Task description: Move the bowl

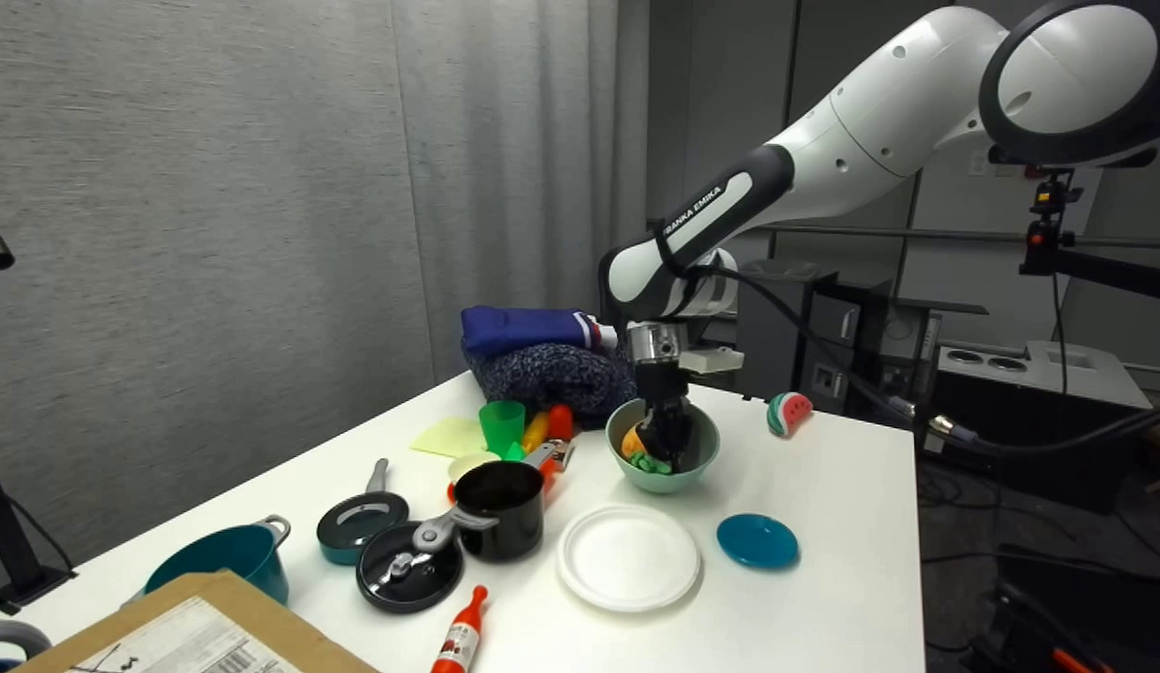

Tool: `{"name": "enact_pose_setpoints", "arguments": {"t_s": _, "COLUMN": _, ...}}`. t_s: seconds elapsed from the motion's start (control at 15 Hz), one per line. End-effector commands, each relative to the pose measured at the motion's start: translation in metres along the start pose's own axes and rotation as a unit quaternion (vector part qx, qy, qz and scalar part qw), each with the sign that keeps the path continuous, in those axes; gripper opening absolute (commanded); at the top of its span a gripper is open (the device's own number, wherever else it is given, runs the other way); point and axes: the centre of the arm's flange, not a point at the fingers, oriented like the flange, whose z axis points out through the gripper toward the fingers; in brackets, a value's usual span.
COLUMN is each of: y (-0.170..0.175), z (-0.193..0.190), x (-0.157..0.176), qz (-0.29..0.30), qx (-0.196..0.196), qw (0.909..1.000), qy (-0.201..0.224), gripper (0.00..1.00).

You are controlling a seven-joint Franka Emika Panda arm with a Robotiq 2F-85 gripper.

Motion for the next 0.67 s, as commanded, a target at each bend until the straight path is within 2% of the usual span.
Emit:
{"name": "enact_pose_setpoints", "arguments": {"t_s": 0.0, "y": -0.029, "z": 0.013, "x": 0.017, "qz": -0.055, "qx": 0.020, "qw": 0.9978, "qy": -0.032, "gripper": 0.00}}
{"name": "enact_pose_setpoints", "arguments": {"t_s": 0.13, "y": -0.043, "z": 0.011, "x": 0.016, "qz": -0.063, "qx": 0.009, "qw": 0.9975, "qy": -0.029, "gripper": 0.00}}
{"name": "enact_pose_setpoints", "arguments": {"t_s": 0.33, "y": -0.054, "z": -0.010, "x": 0.009, "qz": -0.053, "qx": -0.038, "qw": 0.9977, "qy": 0.016, "gripper": 0.00}}
{"name": "enact_pose_setpoints", "arguments": {"t_s": 0.6, "y": -0.059, "z": -0.050, "x": 0.000, "qz": -0.048, "qx": -0.081, "qw": 0.9931, "qy": 0.070, "gripper": 0.00}}
